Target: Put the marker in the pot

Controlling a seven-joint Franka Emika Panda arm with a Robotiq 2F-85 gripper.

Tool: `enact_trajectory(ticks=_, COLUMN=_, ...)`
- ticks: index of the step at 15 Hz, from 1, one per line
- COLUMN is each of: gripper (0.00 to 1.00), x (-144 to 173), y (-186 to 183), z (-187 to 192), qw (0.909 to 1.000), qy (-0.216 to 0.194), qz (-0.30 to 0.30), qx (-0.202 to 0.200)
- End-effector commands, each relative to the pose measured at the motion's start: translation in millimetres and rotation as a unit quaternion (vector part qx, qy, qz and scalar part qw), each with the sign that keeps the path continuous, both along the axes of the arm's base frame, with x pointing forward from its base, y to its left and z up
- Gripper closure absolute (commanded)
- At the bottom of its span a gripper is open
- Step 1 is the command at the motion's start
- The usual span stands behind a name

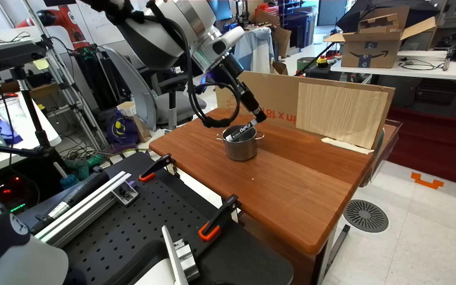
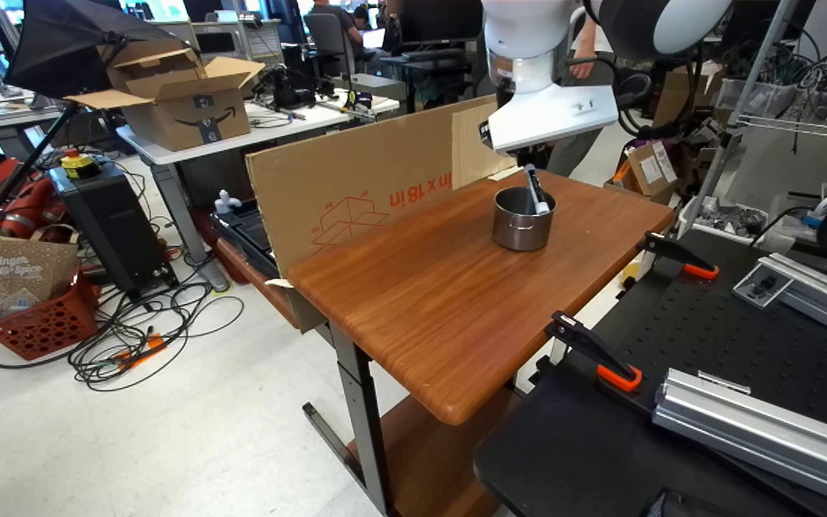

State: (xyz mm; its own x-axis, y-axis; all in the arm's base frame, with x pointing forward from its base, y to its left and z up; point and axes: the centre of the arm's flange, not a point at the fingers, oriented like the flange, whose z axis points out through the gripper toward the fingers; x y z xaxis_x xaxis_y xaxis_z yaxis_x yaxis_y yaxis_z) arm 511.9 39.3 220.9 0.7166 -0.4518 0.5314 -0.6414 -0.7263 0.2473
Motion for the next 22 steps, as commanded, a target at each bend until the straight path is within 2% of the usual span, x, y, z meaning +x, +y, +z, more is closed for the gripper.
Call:
enact_trajectory(ticks=1, gripper=0.95, x=1.5, y=-7.9, z=-2.1, qw=0.9998, qy=-0.015, qz=-0.002, qx=-0.008)
enact_trajectory(ticks=12, gripper=0.95, x=8.7, y=-3.7, z=-13.5, qw=0.9985, qy=-0.052, qz=-0.009, qx=-0.014)
enact_trajectory(ticks=18, gripper=0.95, x=13.2, y=-3.1, z=-30.9, qw=0.9986, qy=-0.050, qz=-0.019, qx=-0.007)
enact_trajectory(ticks=19, gripper=0.72, x=13.2, y=-2.7, z=-33.3, qw=0.9986, qy=-0.047, qz=-0.022, qx=-0.008)
enact_trajectory(ticks=20, gripper=0.55, x=13.0, y=-2.2, z=-34.8, qw=0.9988, qy=-0.044, qz=-0.020, qx=-0.008)
enact_trajectory(ticks=22, gripper=0.42, x=13.6, y=-2.8, z=-36.4, qw=0.9988, qy=-0.042, qz=-0.023, qx=-0.004)
